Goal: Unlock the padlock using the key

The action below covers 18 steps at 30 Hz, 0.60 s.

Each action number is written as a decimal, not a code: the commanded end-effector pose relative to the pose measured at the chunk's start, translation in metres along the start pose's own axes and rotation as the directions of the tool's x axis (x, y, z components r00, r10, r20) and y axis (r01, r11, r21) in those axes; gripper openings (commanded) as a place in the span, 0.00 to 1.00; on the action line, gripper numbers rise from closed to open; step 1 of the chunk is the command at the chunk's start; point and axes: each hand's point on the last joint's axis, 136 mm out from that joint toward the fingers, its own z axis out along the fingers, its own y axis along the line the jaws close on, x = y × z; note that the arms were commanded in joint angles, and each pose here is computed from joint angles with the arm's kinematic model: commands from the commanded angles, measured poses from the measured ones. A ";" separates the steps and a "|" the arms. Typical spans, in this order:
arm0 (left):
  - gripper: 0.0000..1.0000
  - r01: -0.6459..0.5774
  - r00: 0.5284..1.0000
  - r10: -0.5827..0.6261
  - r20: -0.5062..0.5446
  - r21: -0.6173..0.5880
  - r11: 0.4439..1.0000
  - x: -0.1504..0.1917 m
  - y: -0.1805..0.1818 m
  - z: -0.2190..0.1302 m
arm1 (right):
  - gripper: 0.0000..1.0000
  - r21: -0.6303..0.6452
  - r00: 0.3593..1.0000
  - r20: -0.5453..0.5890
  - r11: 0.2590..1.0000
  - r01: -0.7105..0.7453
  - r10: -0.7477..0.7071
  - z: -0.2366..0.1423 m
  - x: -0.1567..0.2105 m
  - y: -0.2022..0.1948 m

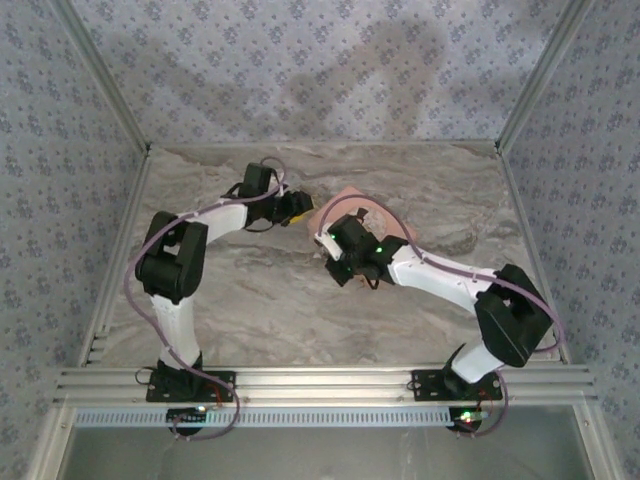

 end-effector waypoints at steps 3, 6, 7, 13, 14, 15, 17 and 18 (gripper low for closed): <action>0.51 -0.038 0.996 0.039 0.078 -0.011 0.999 -0.007 -0.011 -0.035 | 0.00 -0.012 0.992 0.077 0.995 -0.103 0.104 -0.035 -0.011 -0.011; 0.54 -0.055 0.993 0.058 0.102 -0.036 0.998 -0.005 -0.010 -0.050 | 0.00 0.007 0.978 0.079 0.981 -0.194 0.193 -0.051 -0.005 -0.027; 0.55 -0.062 0.992 0.067 0.107 -0.047 0.997 -0.003 -0.010 -0.055 | 0.00 0.022 0.970 0.080 0.973 -0.232 0.229 -0.055 -0.002 -0.035; 0.57 -0.076 0.985 0.091 0.143 -0.106 0.991 0.010 -0.003 -0.079 | 0.00 0.110 0.866 0.105 0.860 -0.499 0.489 -0.076 0.027 -0.092; 0.57 -0.074 0.984 0.092 0.153 -0.119 0.990 0.013 -0.001 -0.083 | 0.00 0.137 0.839 0.103 0.828 -0.544 0.534 -0.078 0.035 -0.103; 0.57 -0.075 0.982 0.095 0.161 -0.127 0.989 0.015 0.000 -0.087 | 0.00 0.160 0.815 0.098 0.800 -0.579 0.571 -0.079 0.043 -0.113; 0.57 -0.074 0.979 0.102 0.176 -0.157 0.985 0.021 0.006 -0.096 | 0.00 0.222 0.747 0.100 0.718 -0.660 0.657 -0.082 0.063 -0.135; 0.57 -0.076 0.978 0.106 0.182 -0.168 0.983 0.023 0.008 -0.099 | 0.00 0.239 0.715 0.101 0.681 -0.692 0.691 -0.082 0.072 -0.143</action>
